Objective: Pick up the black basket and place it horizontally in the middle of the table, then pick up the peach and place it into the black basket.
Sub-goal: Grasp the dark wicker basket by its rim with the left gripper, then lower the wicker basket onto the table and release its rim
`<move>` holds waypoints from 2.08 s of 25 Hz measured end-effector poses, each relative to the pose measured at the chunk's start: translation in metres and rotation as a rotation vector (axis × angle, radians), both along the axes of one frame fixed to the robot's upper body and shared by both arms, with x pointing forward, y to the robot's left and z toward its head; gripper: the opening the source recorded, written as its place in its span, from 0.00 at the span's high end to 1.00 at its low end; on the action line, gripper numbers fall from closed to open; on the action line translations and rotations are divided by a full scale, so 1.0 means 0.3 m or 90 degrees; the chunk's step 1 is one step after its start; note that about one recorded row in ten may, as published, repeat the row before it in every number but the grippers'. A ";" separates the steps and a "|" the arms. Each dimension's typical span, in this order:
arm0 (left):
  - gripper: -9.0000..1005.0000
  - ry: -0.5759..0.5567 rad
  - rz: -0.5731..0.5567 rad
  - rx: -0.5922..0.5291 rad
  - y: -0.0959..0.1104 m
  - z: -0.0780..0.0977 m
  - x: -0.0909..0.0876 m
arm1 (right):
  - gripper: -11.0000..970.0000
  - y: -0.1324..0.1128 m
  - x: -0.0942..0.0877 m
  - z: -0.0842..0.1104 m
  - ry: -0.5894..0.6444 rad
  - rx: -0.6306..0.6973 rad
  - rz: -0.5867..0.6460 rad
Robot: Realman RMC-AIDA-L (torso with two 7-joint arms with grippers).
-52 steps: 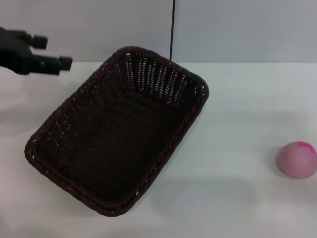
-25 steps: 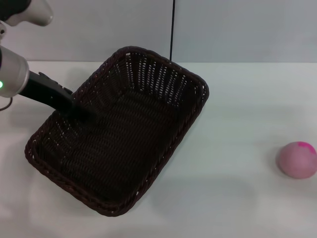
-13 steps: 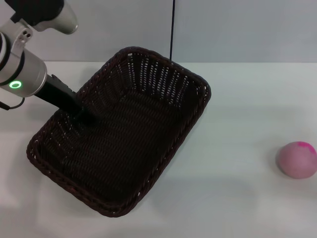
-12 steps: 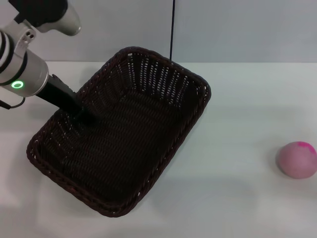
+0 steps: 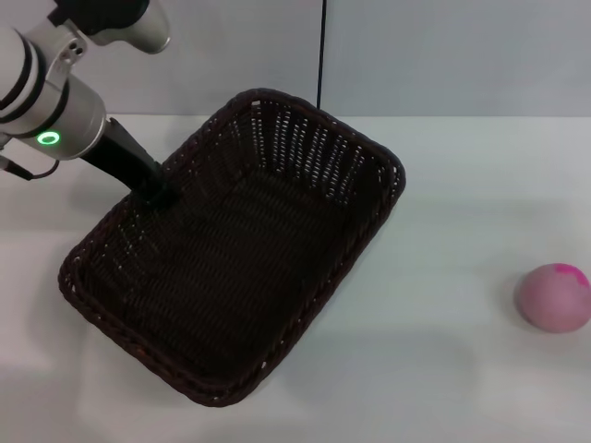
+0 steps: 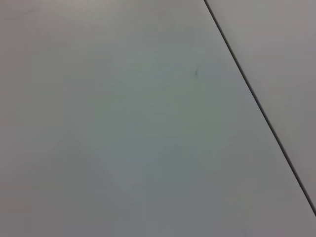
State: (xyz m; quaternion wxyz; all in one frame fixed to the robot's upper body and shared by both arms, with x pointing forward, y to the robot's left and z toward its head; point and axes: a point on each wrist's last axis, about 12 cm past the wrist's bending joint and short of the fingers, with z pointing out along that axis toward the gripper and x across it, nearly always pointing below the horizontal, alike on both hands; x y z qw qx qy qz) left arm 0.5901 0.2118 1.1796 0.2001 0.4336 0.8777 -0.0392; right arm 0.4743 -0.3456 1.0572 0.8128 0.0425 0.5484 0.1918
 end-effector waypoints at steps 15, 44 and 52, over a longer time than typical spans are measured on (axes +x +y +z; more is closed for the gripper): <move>0.76 -0.085 -0.310 0.107 -0.125 0.042 0.008 | 0.25 -0.005 0.012 0.007 -0.002 -0.002 0.002; 0.68 -0.144 -0.493 0.115 -0.242 0.050 -0.044 | 0.25 -0.006 0.002 -0.002 0.007 0.012 0.000; 0.66 -0.154 -0.438 0.091 -0.230 0.047 -0.040 | 0.25 -0.007 0.000 -0.004 0.010 0.015 0.000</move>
